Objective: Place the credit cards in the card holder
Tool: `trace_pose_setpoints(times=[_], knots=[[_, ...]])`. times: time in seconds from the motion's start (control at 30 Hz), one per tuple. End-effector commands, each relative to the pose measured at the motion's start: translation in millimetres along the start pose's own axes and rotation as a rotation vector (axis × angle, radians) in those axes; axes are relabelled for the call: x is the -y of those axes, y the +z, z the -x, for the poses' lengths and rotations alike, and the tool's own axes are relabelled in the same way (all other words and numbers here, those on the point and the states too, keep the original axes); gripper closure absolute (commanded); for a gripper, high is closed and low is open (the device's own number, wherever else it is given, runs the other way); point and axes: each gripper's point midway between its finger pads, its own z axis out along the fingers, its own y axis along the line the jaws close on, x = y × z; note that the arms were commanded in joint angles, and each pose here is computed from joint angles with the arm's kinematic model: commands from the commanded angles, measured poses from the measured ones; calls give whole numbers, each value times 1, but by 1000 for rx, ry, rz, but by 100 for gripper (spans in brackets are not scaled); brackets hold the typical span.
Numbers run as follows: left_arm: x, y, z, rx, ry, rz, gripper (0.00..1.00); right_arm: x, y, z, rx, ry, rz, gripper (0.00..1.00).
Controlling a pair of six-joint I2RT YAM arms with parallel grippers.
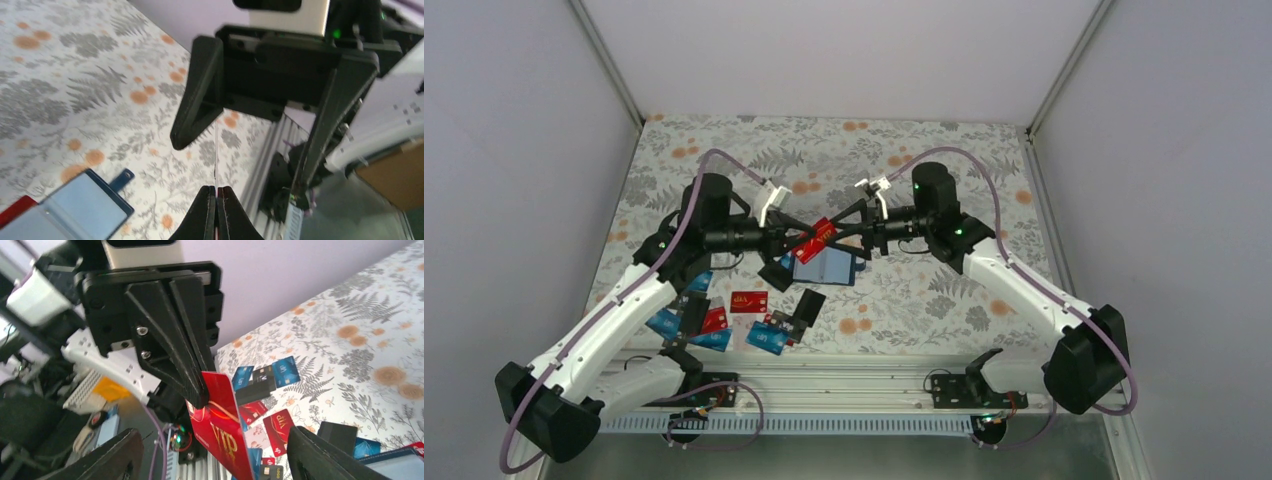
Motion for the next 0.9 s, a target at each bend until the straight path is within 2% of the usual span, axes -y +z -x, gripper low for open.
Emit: trace_pose_setpoints(times=[0.0, 0.17, 0.3, 0.43, 0.63, 0.67, 0.83, 0.87], knots=[[-13, -3, 48, 198, -60, 82, 98, 5, -9, 43, 151, 32, -91, 25], [-2, -5, 81, 327, -82, 9, 98, 6, -16, 62, 247, 88, -123, 26], [9, -8, 96, 376, -72, -48, 98, -5, -17, 74, 294, 93, -54, 34], [15, -9, 101, 383, -66, -74, 98, -13, -18, 83, 314, 83, -21, 53], [18, -8, 99, 389, -77, -104, 97, -23, -19, 93, 334, 68, 23, 93], [19, -8, 100, 390, -77, -106, 98, -23, -19, 94, 334, 64, 27, 96], [17, -8, 97, 350, -62, -71, 96, -23, -17, 94, 299, 12, 10, 96], [17, -7, 92, 317, -57, -60, 91, -19, -16, 91, 272, 12, -12, 96]])
